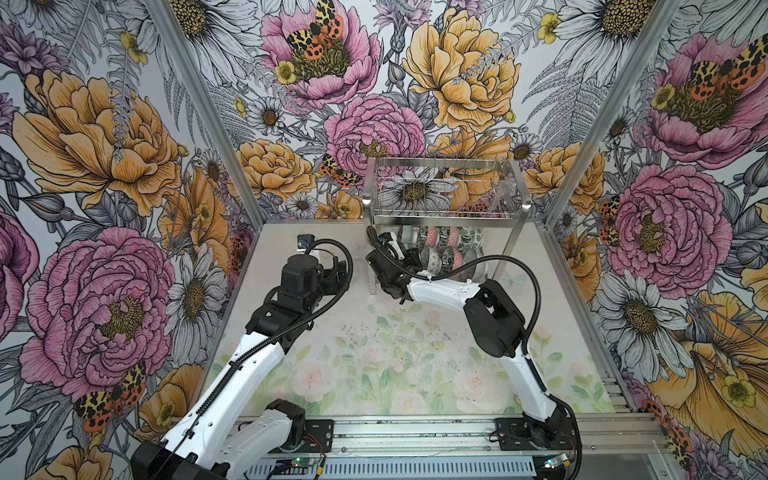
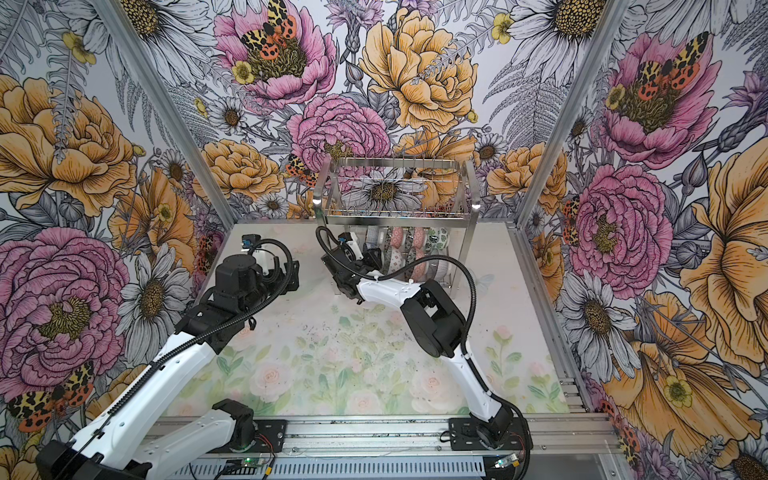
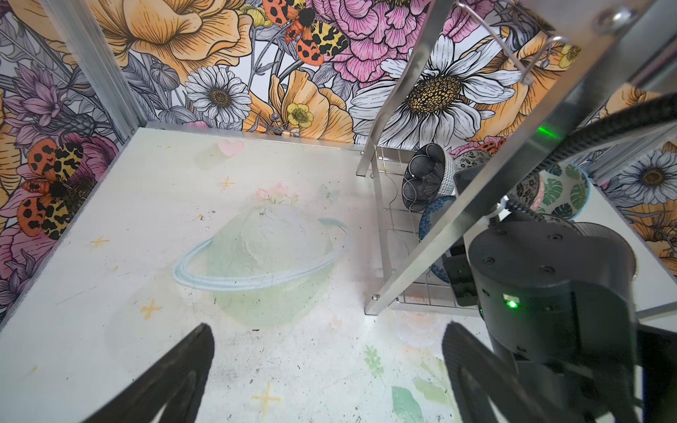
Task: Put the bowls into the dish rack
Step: 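Open the right gripper and release the bowl in the rack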
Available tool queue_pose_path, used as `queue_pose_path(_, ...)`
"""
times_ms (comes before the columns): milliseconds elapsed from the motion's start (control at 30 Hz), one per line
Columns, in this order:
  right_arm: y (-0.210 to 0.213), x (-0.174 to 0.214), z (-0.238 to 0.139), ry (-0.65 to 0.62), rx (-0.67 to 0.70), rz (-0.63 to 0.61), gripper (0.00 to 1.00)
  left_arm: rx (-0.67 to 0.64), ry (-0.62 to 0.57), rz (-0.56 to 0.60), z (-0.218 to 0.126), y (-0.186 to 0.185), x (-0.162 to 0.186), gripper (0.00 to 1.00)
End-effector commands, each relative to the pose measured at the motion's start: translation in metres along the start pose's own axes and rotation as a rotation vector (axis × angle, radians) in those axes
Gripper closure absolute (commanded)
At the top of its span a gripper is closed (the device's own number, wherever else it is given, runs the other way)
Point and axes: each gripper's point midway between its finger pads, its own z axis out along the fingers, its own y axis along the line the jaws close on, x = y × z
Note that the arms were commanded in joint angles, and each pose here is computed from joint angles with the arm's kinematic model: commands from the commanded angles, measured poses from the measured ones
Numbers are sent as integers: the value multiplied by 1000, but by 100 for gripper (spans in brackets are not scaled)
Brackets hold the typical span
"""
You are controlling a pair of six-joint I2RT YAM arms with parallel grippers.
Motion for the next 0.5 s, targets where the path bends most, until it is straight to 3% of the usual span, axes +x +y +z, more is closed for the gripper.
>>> queue_pose_path(0,-3,-12,-10,-23,-24,13,51,17,-27,-15,-5,0,-5,1)
queue_pose_path(300,-10,-19,-18,-36,-45,28,27,17,-28,-17,-5,0,-5,1)
queue_pose_path(467,-15,-25,-29,-54,-128,59,4,13,-26,-16,-4,1,-4,1)
